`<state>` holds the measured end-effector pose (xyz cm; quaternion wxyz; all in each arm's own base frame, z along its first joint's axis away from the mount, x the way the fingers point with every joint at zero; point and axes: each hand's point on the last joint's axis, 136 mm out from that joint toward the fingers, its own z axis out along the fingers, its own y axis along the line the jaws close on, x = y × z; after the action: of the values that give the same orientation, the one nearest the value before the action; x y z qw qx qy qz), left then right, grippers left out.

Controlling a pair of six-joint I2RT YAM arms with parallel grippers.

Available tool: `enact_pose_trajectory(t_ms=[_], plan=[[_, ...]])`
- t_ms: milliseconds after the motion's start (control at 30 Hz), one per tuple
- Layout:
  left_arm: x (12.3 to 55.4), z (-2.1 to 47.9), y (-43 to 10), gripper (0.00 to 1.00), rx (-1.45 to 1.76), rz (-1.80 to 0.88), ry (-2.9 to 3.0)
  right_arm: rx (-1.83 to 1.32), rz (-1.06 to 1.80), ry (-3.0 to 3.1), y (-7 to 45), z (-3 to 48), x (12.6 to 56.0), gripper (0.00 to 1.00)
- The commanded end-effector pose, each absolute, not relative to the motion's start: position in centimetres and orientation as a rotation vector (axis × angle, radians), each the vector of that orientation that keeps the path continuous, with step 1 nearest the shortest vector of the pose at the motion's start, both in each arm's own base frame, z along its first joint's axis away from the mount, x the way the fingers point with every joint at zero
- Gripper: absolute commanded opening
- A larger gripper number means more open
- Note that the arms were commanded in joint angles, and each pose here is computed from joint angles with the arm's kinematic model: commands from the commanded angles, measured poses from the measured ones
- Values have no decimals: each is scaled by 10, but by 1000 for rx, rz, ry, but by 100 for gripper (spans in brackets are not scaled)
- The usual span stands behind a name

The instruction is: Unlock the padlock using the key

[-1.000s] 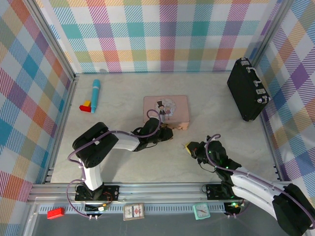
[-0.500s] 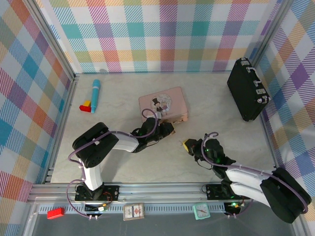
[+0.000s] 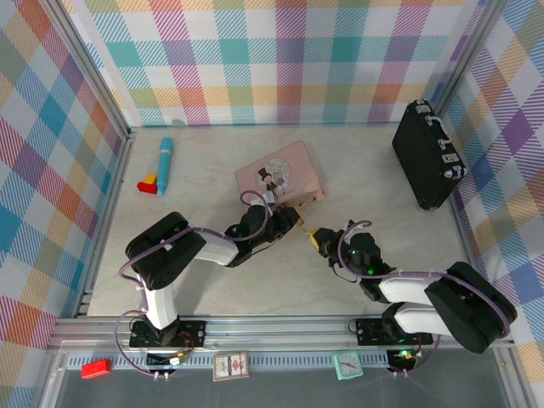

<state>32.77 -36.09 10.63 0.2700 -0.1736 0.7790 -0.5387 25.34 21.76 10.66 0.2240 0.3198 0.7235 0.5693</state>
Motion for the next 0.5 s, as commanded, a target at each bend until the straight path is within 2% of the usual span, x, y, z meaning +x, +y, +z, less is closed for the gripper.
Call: enact_pose_trajectory(t_ms=[0,467], plan=[[318,122,-373,0,-515,-1642,2060,809,1642,1878,223,136,267,0],[319,124,-373,0,-525,-1633,2065,814,1692,1814,219,140,280,0]])
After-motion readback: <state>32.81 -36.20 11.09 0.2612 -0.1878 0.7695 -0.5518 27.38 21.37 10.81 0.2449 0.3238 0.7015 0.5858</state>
